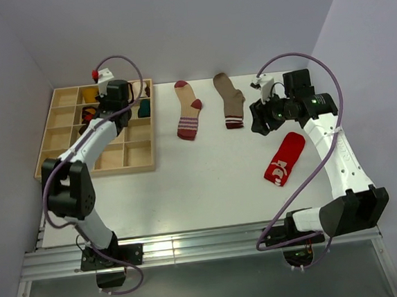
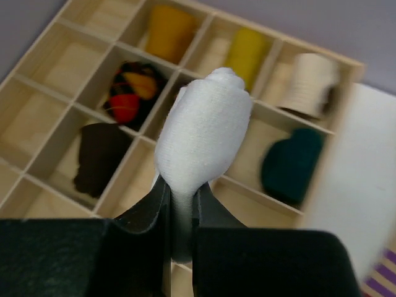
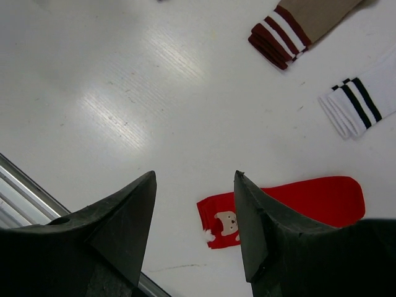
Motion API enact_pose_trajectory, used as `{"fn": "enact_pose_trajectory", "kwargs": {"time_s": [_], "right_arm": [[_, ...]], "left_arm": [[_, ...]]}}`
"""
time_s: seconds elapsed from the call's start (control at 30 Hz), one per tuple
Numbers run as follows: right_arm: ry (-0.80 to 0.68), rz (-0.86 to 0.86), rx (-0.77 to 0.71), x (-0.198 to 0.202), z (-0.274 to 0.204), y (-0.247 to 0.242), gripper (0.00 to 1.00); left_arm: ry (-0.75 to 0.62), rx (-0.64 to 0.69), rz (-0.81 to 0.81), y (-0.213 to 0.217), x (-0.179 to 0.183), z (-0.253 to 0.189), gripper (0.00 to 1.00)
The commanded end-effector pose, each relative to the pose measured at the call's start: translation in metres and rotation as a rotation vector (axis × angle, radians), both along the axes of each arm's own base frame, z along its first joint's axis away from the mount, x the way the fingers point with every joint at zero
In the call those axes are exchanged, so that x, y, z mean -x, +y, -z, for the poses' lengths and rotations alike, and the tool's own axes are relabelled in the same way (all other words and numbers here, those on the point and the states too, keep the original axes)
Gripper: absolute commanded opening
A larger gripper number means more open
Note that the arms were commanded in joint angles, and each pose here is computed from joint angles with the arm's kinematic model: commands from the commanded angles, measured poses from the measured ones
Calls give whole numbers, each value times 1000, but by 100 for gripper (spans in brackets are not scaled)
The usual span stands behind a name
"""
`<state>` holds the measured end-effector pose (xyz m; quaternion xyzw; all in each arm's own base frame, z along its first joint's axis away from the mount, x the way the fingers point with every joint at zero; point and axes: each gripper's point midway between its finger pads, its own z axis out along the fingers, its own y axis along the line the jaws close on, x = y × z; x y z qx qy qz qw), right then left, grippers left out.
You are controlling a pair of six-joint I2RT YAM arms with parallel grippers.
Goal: Roll the socks
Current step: Place the sock in the storage box.
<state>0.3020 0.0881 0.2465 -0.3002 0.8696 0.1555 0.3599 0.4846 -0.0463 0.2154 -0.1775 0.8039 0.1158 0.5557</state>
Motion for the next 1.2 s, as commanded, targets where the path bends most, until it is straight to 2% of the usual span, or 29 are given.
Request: {"fn": "enact_pose_trajectory", "kwargs": {"time_s": [0.0,0.17,0.37,0.67,0.93,1.17], "right_arm": [[0,8,-47,1,-4,6,61],[24,12,-34,-1,8,4,61],[35,12,-26,-3,16,4,61],[70,13,-15,-5,27,3,61],[87,18,-3,-6,35,1,60],[89,24,1,-7,37,0,60]], "left_arm": [[154,-85,-232,59,7,36,0],[302,-140,-290,73,-3,93,0],[392,-70,-288,73,-6,136,0],[519,11,-203,56,-1,185,0],[618,84,-132,43,15,213,0],[613,101,-113,41,32,205,0]]}}
